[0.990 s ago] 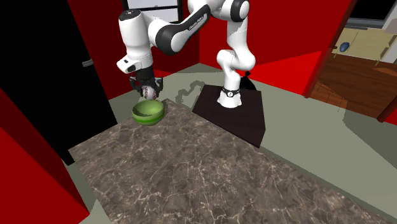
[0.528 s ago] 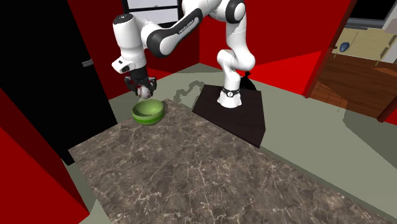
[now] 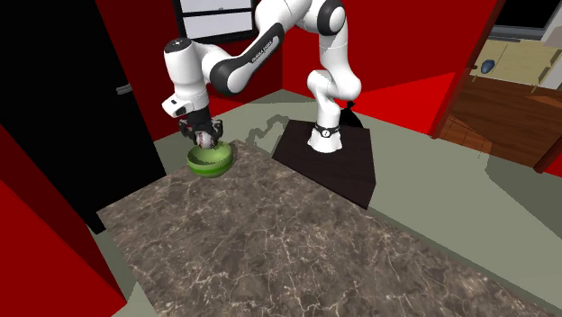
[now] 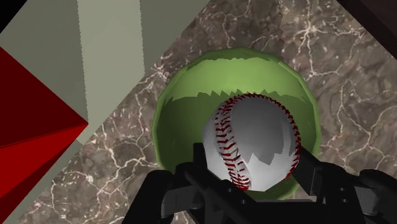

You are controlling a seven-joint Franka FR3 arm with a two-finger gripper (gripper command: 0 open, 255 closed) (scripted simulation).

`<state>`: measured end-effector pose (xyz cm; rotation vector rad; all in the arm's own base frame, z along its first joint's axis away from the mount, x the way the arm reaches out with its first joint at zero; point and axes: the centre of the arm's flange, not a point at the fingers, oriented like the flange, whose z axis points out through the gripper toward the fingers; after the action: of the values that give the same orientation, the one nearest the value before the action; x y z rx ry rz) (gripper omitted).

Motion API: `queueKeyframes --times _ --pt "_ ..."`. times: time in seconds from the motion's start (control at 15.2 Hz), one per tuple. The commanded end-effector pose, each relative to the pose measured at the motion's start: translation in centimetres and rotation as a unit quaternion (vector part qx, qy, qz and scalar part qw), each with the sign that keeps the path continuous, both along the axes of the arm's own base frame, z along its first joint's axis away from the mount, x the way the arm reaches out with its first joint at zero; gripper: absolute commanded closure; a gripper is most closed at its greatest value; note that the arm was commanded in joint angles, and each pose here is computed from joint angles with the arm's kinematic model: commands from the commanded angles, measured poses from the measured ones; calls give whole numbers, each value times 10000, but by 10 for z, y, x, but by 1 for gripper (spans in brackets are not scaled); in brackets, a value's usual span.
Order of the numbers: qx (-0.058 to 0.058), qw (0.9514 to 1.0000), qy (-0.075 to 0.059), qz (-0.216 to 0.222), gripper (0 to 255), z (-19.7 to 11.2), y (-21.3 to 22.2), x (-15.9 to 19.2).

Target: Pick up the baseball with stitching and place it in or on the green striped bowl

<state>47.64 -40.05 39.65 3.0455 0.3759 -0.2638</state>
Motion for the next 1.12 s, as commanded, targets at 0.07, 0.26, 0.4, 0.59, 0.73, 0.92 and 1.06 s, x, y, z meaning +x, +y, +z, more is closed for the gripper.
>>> queueKeyframes --times 0.07,0.26,0.4,0.59,0.73,0.92,1.06 --pt "-2 10000 -3 1 255 -15 1 -1" --pt "-2 10000 -3 1 255 -15 0 -1" --pt "-2 10000 -3 1 255 -15 0 -1" --pt "-2 10000 -3 1 0 -15 0 -1" --pt "-2 10000 -3 1 0 -15 0 -1" --pt "-2 10000 -3 1 0 -15 0 -1" --pt "-2 10000 -3 1 0 11 3 4"
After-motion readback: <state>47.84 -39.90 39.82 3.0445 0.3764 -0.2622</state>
